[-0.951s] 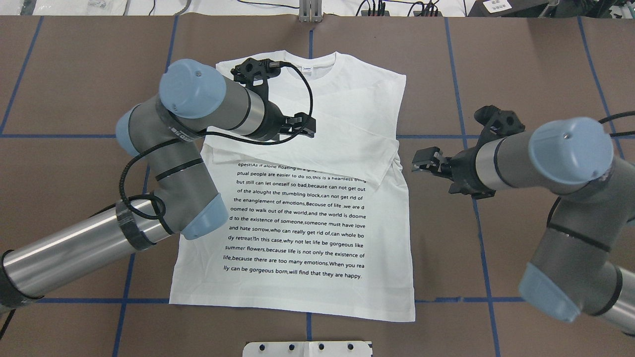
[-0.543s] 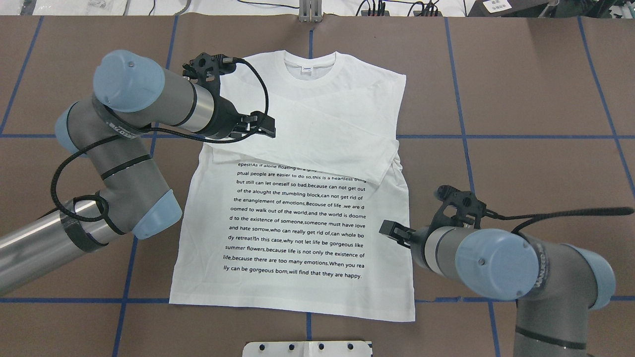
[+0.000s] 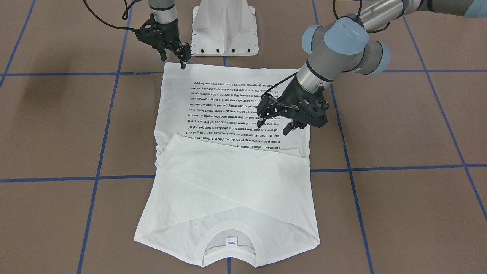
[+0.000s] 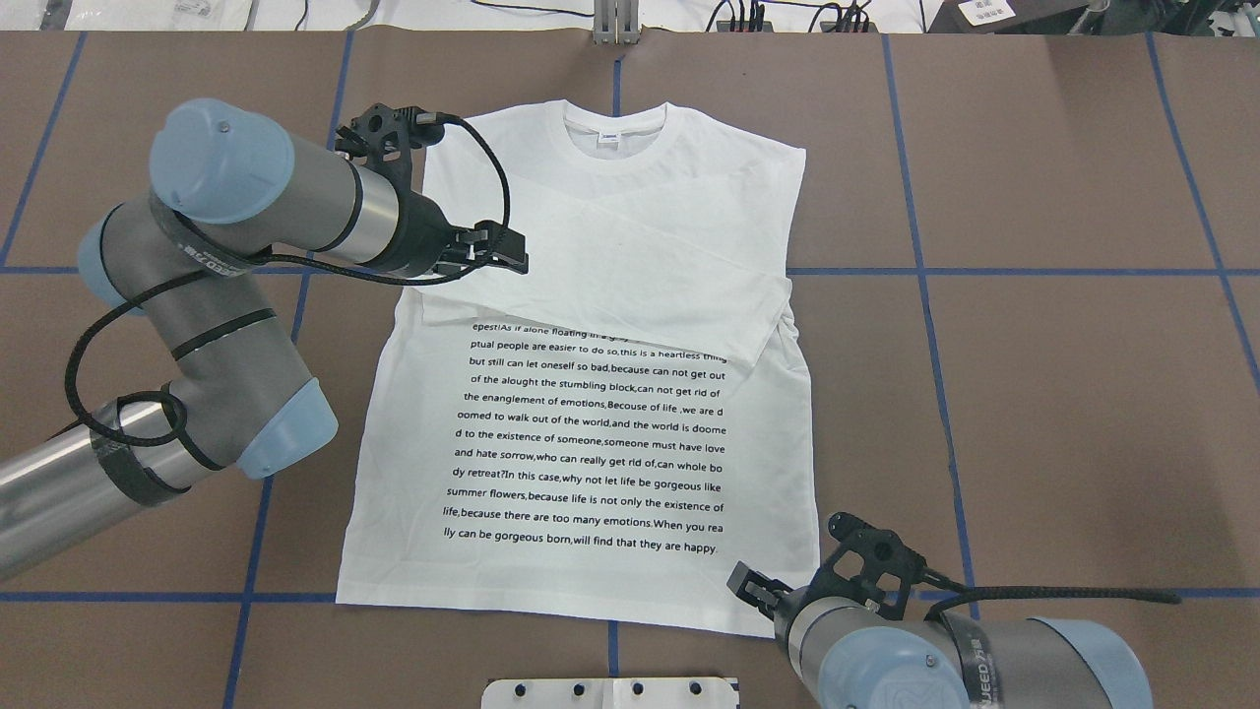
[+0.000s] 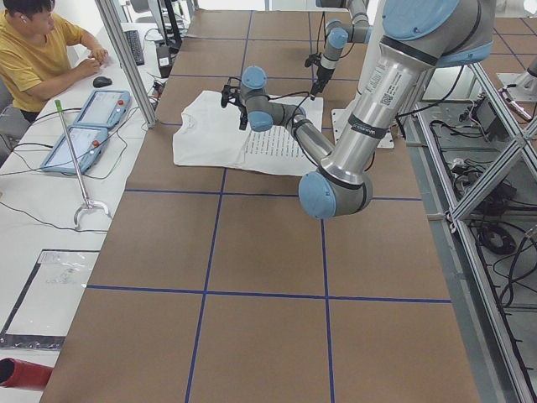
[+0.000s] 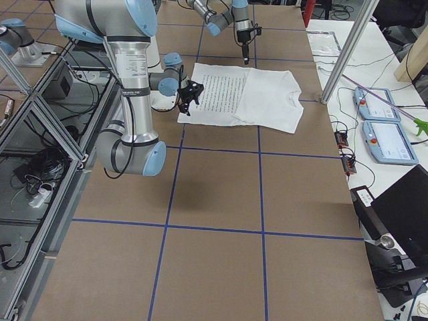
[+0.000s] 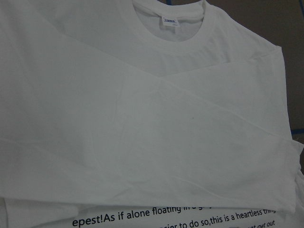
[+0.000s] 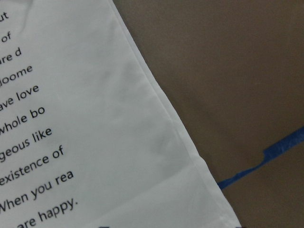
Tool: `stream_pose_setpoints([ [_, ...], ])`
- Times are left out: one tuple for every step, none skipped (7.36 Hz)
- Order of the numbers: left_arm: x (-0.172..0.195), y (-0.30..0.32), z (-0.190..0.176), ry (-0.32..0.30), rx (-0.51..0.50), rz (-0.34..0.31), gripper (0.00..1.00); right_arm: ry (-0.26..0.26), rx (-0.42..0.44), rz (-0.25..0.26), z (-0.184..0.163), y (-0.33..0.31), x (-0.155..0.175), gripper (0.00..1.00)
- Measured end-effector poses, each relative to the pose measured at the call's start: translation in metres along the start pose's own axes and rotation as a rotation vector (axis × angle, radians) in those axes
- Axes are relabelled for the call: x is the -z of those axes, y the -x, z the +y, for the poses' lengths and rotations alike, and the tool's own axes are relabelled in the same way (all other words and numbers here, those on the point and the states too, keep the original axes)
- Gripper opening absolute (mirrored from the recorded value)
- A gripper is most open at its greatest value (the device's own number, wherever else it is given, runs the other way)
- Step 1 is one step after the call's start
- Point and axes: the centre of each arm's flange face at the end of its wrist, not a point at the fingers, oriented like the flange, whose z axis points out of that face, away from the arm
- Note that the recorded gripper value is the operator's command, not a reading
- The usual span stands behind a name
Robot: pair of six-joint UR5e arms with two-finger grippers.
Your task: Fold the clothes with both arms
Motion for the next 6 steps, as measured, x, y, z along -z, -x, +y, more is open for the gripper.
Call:
stream_pose_setpoints([
  [0.005, 0.004, 0.004, -0.001, 0.003, 0.001, 0.89, 0.002, 0.0, 0.011, 0.007, -0.003, -0.004, 0.87],
  [0.011, 0.009, 0.009, -0.002, 0.005, 0.003, 0.89, 0.0, 0.002, 0.021, 0.01, -0.005, -0.009, 0.85],
  [0.016, 0.014, 0.014, -0.002, 0.006, 0.002, 0.89, -0.004, 0.003, 0.031, 0.011, -0.007, -0.014, 0.85],
  [0.017, 0.016, 0.017, 0.0, 0.007, 0.001, 0.89, -0.009, 0.004, 0.039, 0.01, -0.009, -0.017, 0.83],
  [0.017, 0.017, 0.018, 0.001, 0.007, 0.001, 0.89, -0.013, 0.005, 0.046, 0.009, -0.012, -0.02, 0.65],
  [0.017, 0.017, 0.018, 0.001, 0.007, 0.001, 0.89, -0.015, 0.002, 0.049, 0.008, -0.013, -0.021, 0.51],
])
